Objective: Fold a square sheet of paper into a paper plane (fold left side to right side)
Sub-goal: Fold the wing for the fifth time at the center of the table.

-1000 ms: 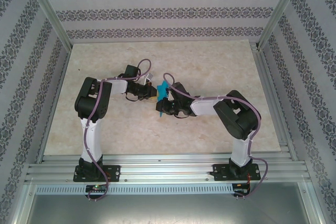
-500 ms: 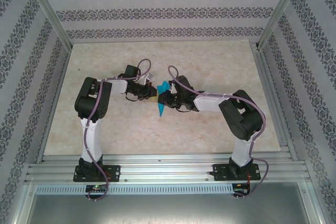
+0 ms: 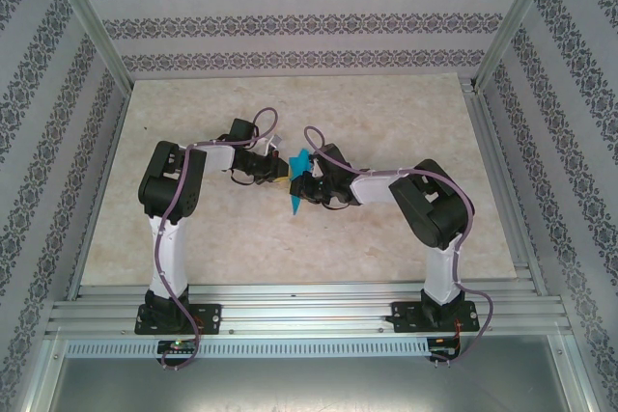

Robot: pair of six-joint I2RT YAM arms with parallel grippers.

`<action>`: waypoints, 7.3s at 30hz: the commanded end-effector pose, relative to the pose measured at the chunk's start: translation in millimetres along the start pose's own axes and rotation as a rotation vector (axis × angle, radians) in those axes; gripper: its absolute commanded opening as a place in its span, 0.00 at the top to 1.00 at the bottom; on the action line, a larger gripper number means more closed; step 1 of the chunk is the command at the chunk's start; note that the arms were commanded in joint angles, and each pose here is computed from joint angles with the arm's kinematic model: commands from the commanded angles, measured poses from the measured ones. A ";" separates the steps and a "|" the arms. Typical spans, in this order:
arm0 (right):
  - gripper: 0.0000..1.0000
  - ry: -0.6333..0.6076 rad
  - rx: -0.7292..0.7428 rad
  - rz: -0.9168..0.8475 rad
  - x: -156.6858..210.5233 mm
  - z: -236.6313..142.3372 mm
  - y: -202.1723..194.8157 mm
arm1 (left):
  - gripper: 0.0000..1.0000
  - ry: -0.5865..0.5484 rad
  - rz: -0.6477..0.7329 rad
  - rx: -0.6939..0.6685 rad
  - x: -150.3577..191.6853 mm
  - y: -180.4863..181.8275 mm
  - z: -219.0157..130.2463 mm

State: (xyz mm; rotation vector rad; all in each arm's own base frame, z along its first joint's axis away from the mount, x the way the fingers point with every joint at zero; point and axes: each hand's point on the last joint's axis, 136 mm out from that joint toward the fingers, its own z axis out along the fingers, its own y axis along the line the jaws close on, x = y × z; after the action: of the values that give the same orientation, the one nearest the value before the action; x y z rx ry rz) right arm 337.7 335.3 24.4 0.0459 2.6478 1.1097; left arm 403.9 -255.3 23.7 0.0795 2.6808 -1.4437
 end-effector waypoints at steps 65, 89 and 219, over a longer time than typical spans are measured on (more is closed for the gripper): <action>0.81 0.005 0.077 0.163 9.9 12.0 -28.0 | 0.96 -0.326 -0.108 -0.118 104.9 -14.7 11.2; 0.91 -0.084 -0.014 0.100 -27.7 -22.0 5.9 | 1.00 -0.188 -0.190 -0.529 151.4 45.4 15.5; 0.59 -0.175 0.283 -0.217 -66.2 -50.5 18.5 | 0.90 -0.298 -0.138 -0.383 146.1 -6.8 -99.6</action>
State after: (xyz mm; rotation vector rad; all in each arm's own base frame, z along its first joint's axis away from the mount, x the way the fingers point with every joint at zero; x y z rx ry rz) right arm 393.0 312.7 65.5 -0.0202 2.5878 0.7444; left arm 243.9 -185.9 56.0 -0.3714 2.7047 -0.8567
